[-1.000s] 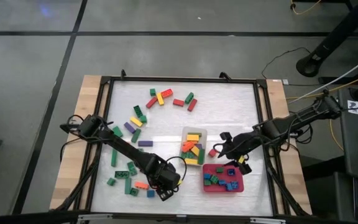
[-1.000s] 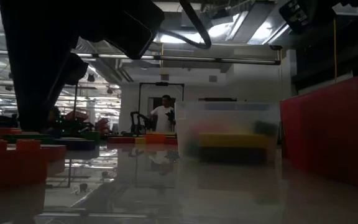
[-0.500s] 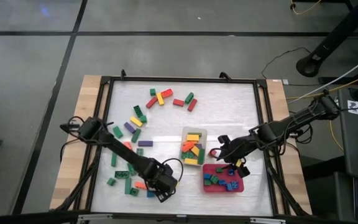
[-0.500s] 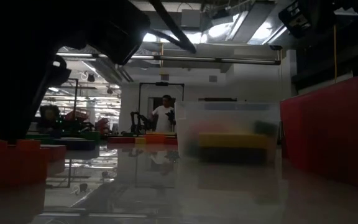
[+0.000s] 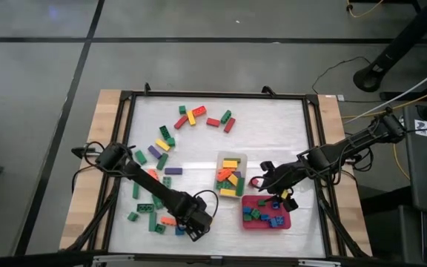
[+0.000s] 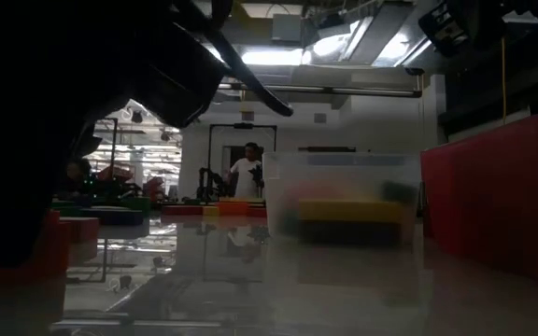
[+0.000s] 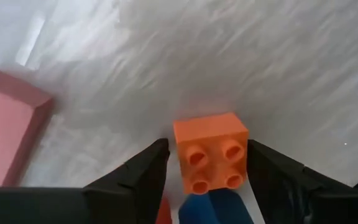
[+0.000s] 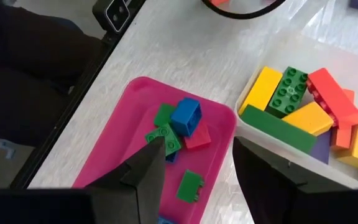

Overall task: Sort blocks by size
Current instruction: Put the orange square game piece into the red bin

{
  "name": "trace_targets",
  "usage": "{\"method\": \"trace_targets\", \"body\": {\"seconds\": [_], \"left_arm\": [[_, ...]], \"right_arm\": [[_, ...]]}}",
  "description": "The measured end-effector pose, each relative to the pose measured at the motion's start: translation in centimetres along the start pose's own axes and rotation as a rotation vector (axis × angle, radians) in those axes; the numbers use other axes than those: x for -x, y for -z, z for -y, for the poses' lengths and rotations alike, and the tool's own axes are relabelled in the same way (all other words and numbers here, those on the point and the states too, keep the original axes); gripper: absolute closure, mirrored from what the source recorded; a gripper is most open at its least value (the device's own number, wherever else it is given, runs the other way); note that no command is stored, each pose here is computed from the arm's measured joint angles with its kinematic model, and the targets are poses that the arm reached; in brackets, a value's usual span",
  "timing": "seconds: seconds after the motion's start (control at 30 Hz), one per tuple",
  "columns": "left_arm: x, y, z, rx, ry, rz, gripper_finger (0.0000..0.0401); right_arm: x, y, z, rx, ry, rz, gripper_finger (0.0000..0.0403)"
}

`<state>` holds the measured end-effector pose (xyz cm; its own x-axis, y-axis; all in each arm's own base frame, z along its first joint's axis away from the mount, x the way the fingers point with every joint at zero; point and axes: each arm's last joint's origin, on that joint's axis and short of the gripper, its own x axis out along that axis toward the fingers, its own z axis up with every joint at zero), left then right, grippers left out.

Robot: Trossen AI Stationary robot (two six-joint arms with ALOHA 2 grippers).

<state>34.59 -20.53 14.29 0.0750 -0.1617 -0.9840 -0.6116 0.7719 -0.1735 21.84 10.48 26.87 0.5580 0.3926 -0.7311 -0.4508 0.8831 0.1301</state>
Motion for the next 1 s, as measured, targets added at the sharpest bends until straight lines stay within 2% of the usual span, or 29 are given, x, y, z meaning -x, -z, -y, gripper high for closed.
{"method": "trace_targets", "body": {"seconds": [0.23, 0.43, 0.67, 0.8, 1.0], "left_arm": [[0.7, -0.9, 0.0, 0.002, 0.050, 0.021, 0.0283], [1.3, -2.7, 0.9, -0.105, 0.200, 0.114, 0.0283], [3.1, -5.6, 2.5, -0.244, 0.495, 0.242, 0.0283], [4.4, -7.4, 3.1, -0.330, 0.614, 0.386, 0.0283], [5.9, -10.7, 2.5, -0.392, 0.566, 0.732, 0.0256]], "right_arm": [[-0.3, 1.5, 0.3, -0.060, 0.058, -0.023, 0.0216], [0.6, 3.9, 0.6, -0.125, 0.136, 0.009, 0.0216], [3.2, 6.2, 0.7, -0.165, 0.222, 0.134, 0.0217], [4.0, 7.7, 0.9, -0.189, 0.306, 0.214, 0.0216], [3.6, 9.1, 1.2, -0.200, 0.323, 0.362, 0.0216]]}}
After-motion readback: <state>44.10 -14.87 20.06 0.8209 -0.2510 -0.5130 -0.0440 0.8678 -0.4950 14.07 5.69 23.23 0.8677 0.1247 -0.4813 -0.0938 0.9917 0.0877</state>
